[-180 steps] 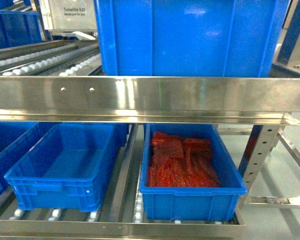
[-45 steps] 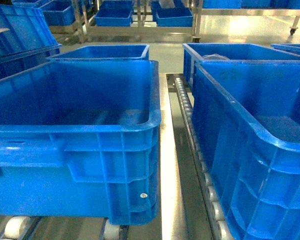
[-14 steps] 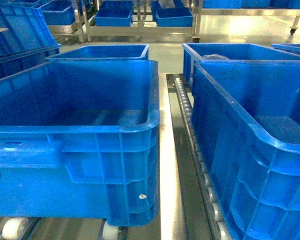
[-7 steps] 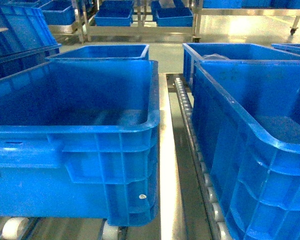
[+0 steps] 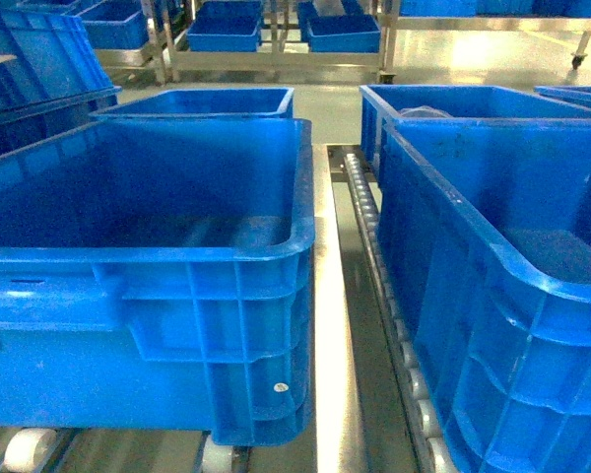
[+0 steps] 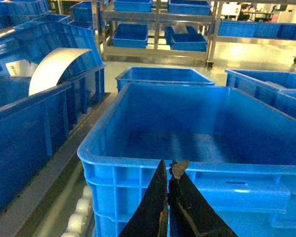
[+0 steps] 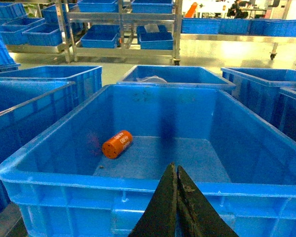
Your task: Sort blue parts and orange caps into right shelf containers
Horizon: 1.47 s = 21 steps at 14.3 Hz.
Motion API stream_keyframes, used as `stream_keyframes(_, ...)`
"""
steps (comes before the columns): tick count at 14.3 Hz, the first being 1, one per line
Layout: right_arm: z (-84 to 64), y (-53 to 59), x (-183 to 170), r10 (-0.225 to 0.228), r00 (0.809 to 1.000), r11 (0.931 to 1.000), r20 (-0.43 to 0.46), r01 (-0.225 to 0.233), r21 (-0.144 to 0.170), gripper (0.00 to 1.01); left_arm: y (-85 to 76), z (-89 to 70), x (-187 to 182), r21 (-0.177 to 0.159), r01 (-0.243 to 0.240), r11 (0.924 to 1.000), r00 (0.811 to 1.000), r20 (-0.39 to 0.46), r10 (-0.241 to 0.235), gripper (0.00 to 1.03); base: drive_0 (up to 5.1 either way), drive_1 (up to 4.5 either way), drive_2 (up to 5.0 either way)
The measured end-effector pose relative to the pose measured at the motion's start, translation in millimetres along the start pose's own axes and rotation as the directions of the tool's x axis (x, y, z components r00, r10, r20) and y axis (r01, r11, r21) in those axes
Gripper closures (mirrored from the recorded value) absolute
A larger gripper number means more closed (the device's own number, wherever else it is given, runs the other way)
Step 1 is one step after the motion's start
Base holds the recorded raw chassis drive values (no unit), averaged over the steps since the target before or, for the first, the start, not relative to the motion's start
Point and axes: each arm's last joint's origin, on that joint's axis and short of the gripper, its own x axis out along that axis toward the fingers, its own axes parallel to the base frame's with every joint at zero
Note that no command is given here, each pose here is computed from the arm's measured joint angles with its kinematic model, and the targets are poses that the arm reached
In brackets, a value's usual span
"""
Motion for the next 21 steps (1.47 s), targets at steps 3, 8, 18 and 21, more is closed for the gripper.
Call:
stream_keyframes(3,-0.4,0.0,-4.1,0.000,1.000,1.0000,-0.002,0.000,0.000,1.00,0.0,0.0,-4.6,0.000,0.000,1.0000,1.000,0.002,0.000,1.01,0.0,0.00,0.0)
stream_keyframes(8,-4.2,0.0,-16.6,0.000,1.000,1.0000,-0.016,0.000,-0.001,1.00,0.1,-3.2,-18.6,0.001,-0.001,1.0000,1.000,-0.007,0.001,1.01,0.0,0.00,0.0)
stream_keyframes(18,-3.7,0.0,-16.6,0.000,1.000,1.0000,-0.011,0.000,0.000,0.03,0.1,-4.0,-18.5,0.004,0.000,1.0000,1.000,-0.016,0.000,0.05,0.0,0.00,0.0)
stream_keyframes(21,-3.7,0.0,-16.6,0.000,1.000,1.0000,-0.011,0.000,-0.001,0.03,0.1,-4.0,-18.5,0.004,0.000,1.0000,1.000,-0.016,0.000,0.05,0.0,0.00,0.0)
